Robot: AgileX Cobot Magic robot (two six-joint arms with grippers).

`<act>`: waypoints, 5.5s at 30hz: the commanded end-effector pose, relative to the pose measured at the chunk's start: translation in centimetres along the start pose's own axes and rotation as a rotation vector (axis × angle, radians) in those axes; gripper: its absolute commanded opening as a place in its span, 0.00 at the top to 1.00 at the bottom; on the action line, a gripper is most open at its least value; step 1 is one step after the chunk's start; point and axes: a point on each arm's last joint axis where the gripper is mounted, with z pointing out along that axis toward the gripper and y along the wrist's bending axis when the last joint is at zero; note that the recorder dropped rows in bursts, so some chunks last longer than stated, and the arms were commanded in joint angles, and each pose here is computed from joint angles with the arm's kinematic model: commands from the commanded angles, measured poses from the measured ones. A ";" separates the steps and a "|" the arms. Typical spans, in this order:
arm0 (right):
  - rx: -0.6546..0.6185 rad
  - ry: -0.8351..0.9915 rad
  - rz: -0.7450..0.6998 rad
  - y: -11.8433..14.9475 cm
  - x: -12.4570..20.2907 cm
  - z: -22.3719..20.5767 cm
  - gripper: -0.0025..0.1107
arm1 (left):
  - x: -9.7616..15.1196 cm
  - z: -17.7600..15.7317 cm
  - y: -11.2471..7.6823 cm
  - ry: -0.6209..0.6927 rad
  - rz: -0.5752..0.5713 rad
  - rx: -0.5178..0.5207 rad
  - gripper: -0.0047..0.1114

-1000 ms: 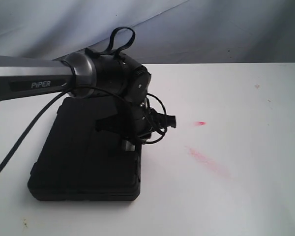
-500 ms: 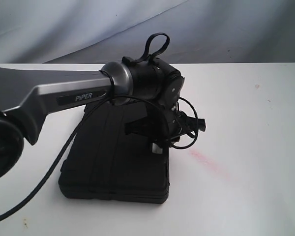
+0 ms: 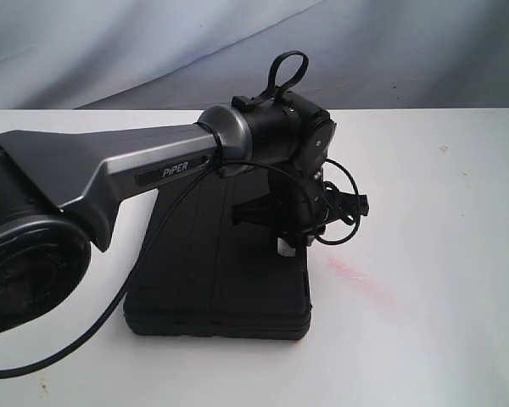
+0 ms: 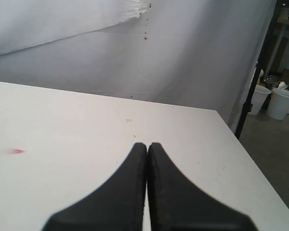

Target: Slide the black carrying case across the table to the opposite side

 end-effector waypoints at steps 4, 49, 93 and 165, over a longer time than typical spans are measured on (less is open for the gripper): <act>0.003 0.000 0.009 0.0 0.1 0.0 0.98 | 0.0 -1.4 -1.4 -0.070 0.015 0.052 0.96; 0.003 0.000 0.009 0.0 0.1 0.0 0.98 | -0.4 -1.4 -1.2 -0.109 0.012 0.039 0.95; 0.003 0.000 0.009 0.0 0.1 0.0 0.98 | -2.3 -10.4 -2.1 -0.487 0.795 0.086 0.96; 0.003 0.000 0.009 0.0 0.1 0.0 0.98 | 18.8 -26.9 34.0 -1.202 -0.086 -0.207 0.96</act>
